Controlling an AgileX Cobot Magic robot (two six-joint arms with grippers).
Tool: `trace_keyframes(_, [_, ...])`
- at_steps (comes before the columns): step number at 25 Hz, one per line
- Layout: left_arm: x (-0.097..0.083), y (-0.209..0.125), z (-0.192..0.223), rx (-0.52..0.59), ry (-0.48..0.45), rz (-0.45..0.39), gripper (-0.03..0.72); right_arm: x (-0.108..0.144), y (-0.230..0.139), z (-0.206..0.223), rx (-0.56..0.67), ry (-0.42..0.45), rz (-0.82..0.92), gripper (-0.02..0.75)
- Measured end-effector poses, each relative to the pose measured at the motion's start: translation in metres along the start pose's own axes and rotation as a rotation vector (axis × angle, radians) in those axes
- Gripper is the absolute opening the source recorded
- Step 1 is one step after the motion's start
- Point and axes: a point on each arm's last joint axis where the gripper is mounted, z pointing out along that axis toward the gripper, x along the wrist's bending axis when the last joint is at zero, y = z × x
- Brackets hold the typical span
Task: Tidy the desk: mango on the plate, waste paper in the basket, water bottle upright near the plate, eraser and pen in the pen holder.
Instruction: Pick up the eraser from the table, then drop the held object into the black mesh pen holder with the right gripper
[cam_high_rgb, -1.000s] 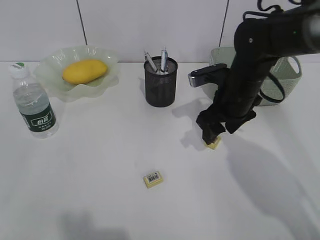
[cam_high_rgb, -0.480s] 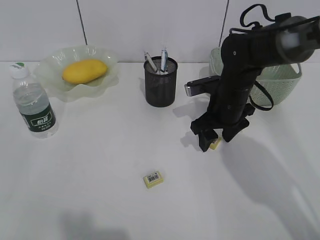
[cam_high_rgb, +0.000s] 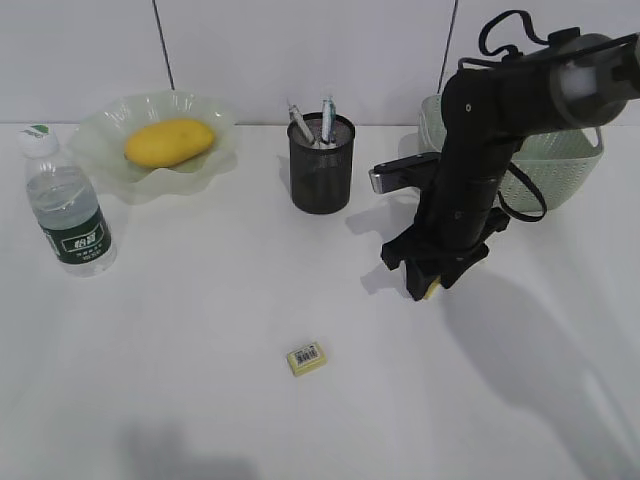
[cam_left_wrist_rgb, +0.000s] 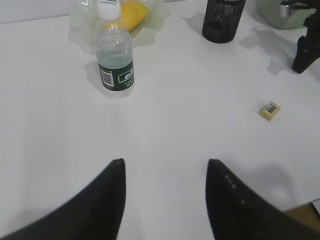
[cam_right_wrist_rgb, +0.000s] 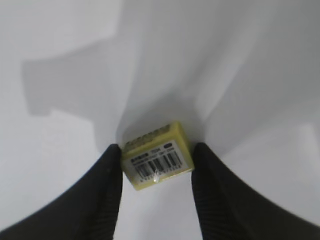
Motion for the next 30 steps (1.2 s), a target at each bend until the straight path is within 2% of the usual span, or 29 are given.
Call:
trace_keyframes(6, [0.0, 0.0, 0.0, 0.0, 0.0, 0.0, 0.396, 0.0, -0.001, -0.002, 0.018, -0.001, -0.002, 0.342])
trace_keyframes(10, [0.0, 0.0, 0.0, 0.0, 0.0, 0.0, 0.397, 0.002, 0.001, -0.022, 0.031, 0.002, -0.008, 0.342])
trace_keyframes(14, [0.0, 0.0, 0.001, 0.001, 0.0, 0.0, 0.397, 0.008, 0.012, -0.065, -0.061, 0.0, -0.027, 0.342])
trace_keyframes(23, [0.0, -0.001, 0.001, 0.002, 0.0, 0.0, 0.396, 0.032, 0.066, -0.159, -0.409, 0.052, -0.059, 0.342])
trace_keyframes(26, [0.0, -0.001, 0.001, 0.003, 0.0, 0.0, 0.396, 0.041, 0.083, -0.17, -0.477, 0.064, -0.069, 0.342])
trace_keyframes(30, [0.0, -0.001, 0.001, 0.003, 0.0, 0.0, 0.396, 0.049, 0.103, -0.156, -0.492, 0.081, -0.058, 0.342])
